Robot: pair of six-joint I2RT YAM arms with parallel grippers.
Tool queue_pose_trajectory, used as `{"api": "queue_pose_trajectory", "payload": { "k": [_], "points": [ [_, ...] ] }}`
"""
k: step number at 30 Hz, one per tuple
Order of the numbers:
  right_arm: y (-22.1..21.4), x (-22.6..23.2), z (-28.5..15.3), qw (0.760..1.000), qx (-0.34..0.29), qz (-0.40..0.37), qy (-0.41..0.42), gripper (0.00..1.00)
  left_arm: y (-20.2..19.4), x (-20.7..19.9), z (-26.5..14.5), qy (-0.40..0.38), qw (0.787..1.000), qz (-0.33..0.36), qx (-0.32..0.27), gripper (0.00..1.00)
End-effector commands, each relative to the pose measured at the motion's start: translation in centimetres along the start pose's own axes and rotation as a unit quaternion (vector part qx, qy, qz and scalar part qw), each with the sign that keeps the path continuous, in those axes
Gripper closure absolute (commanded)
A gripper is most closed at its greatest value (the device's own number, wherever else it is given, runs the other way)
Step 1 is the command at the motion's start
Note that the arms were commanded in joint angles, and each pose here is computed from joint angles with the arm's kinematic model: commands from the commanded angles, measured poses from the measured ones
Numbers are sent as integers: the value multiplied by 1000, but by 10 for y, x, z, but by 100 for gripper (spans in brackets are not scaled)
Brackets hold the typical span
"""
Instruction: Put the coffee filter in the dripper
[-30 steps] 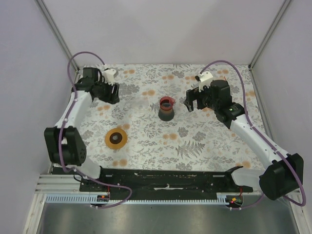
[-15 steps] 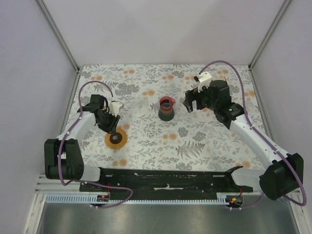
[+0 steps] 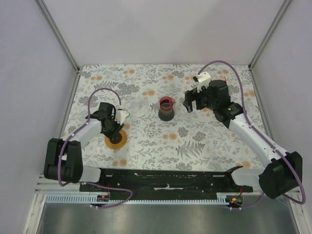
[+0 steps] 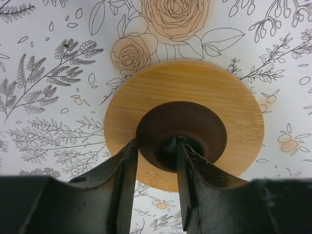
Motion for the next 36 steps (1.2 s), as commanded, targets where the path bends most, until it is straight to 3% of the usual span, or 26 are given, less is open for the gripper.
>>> {"api": "queue_pose_trajectory", "payload": {
  "k": [1,3,5,7,10,15,20,27,32,36],
  "points": [
    [23,1,-3,1000,-28,-11,2,2,16,-2,13,47,998,27,-38,58],
    [24,1,-5,999,-30,-12,2,2,19,-7,19,54,997,40,-44,62],
    [25,1,-7,999,-32,-13,2,2,17,-8,22,53,997,40,-43,74],
    [26,2,-8,999,-35,-13,2,2,17,-4,21,66,996,39,-38,97],
    [29,6,-11,999,-40,-13,14,2,21,-11,13,38,997,38,-46,98],
    [41,26,-21,995,-74,-32,66,2,50,-24,-29,-33,993,19,-112,98],
    [59,67,-40,969,-165,-116,145,2,77,-41,-81,-121,979,17,-164,98],
    [101,116,-69,915,-290,-220,175,2,135,-85,-202,-295,916,36,-270,98],
    [141,147,-92,856,-412,-259,174,2,158,-111,-290,-380,855,68,-347,98],
    [167,160,-107,823,-490,-244,153,2,163,-119,-324,-396,841,60,-364,98]
  ]
}}
Point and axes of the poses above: each gripper's point midway between its finger pads, its own z axis out along the fingers, its own x axis along the line the jaws close on, y = z × x, the point moved 3 cm from there along -z, back along the fingers, and after that the axes turned 4 degrees about -z, right-handed, at the moved point
